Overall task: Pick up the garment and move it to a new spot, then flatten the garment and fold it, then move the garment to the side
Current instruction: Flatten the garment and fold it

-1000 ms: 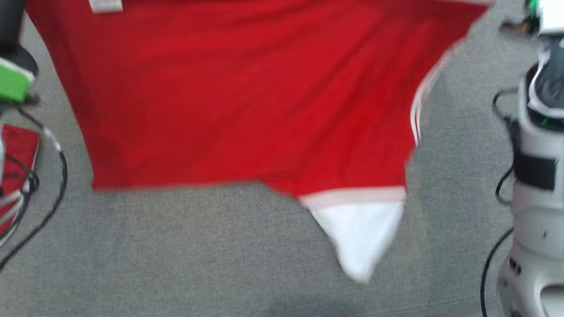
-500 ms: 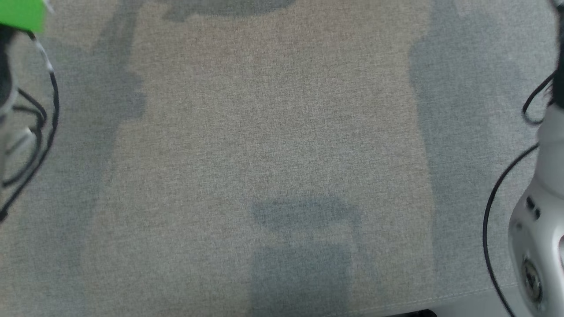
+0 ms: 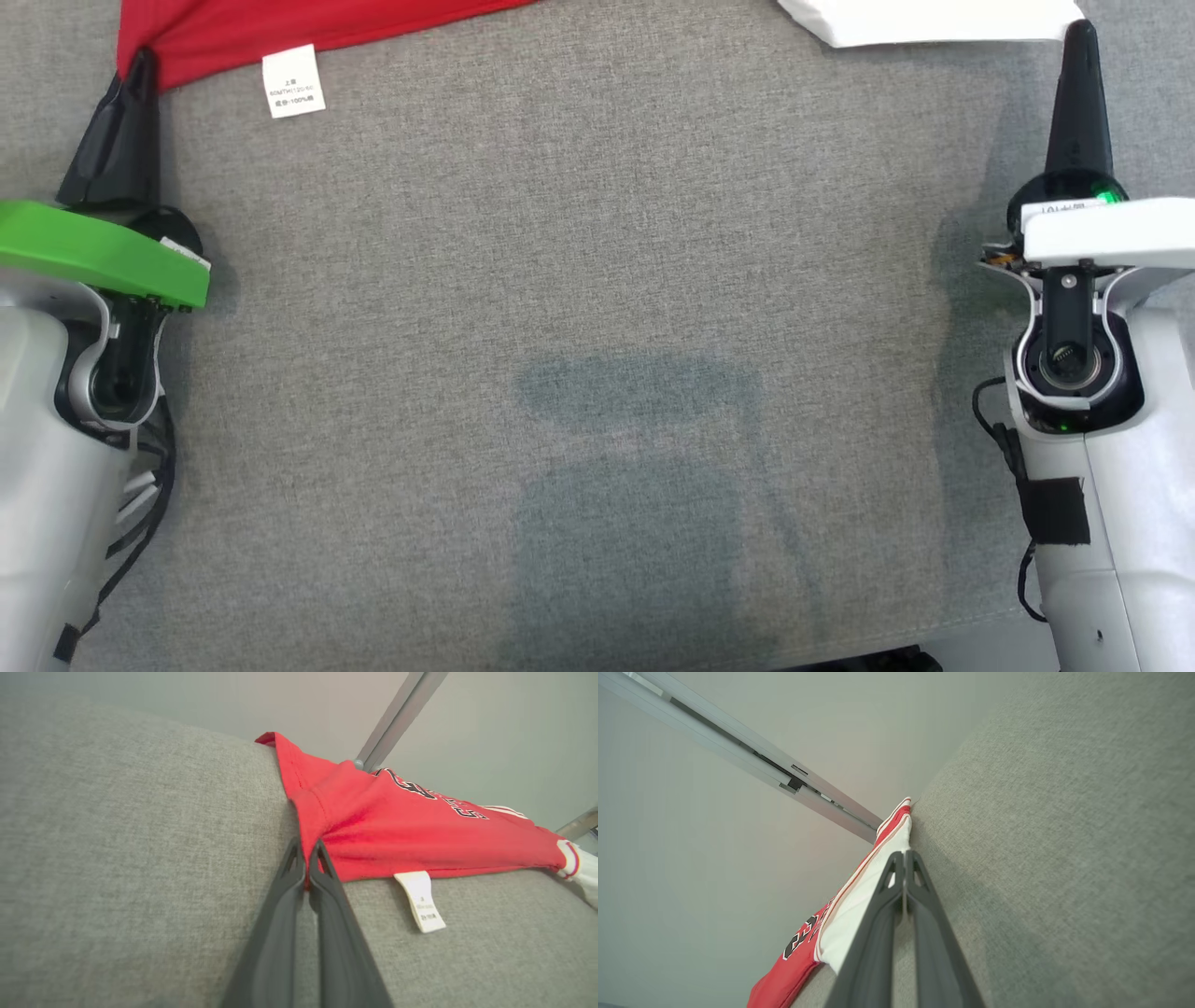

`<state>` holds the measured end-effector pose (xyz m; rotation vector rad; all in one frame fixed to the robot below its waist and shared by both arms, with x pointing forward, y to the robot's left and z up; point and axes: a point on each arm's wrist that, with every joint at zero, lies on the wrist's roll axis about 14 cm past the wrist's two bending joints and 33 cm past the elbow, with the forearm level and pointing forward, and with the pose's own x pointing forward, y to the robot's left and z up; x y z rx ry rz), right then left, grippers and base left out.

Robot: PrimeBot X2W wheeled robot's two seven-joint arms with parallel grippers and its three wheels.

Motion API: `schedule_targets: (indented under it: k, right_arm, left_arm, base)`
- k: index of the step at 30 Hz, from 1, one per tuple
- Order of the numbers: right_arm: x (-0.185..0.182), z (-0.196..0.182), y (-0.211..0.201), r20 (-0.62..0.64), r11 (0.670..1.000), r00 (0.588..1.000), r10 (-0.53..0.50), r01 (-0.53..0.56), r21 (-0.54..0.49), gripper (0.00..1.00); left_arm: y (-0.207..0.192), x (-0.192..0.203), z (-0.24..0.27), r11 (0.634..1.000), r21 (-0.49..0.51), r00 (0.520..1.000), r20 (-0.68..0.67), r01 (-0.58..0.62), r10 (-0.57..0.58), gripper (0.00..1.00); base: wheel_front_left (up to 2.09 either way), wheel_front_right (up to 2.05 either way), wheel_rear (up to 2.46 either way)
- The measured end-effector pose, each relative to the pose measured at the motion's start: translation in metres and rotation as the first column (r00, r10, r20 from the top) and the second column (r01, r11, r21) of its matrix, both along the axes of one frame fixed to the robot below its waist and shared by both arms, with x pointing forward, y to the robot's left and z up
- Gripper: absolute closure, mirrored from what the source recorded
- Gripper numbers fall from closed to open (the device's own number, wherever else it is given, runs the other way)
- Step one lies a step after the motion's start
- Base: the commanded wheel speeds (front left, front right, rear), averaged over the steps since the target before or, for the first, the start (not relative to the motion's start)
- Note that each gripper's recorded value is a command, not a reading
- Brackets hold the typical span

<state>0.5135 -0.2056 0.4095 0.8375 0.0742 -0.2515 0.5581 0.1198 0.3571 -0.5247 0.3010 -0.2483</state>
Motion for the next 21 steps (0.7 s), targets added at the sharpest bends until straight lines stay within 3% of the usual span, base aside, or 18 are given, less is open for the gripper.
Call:
schedule_targets:
  k: [7, 14, 21]
  right_arm:
    - [-0.015, 0.012, 0.016, 0.043, 0.995, 0.995, 0.091, -0.089, -0.037, 1.0]
    - [-0.044, 0.038, 0.025, 0.074, 0.973, 0.977, 0.202, -0.191, -0.13, 1.0]
    - [-0.084, 0.057, 0.013, 0.07, 0.97, 0.977, 0.199, -0.187, -0.152, 1.0]
  left_arm:
    - [-0.007, -0.007, 0.012, 0.996, -0.082, 1.0, -0.001, -0.028, 0.028, 1.0]
    - [-0.003, -0.039, 0.024, 0.988, -0.14, 0.998, -0.029, -0.064, 0.06, 1.0]
    - [0.033, -0.075, 0.032, 0.99, -0.084, 0.993, -0.038, -0.116, 0.114, 1.0]
  base:
    - [0.0, 0.0, 0.0]
    - [0.0, 0.0, 0.0]
    - [0.0, 0.0, 0.0]
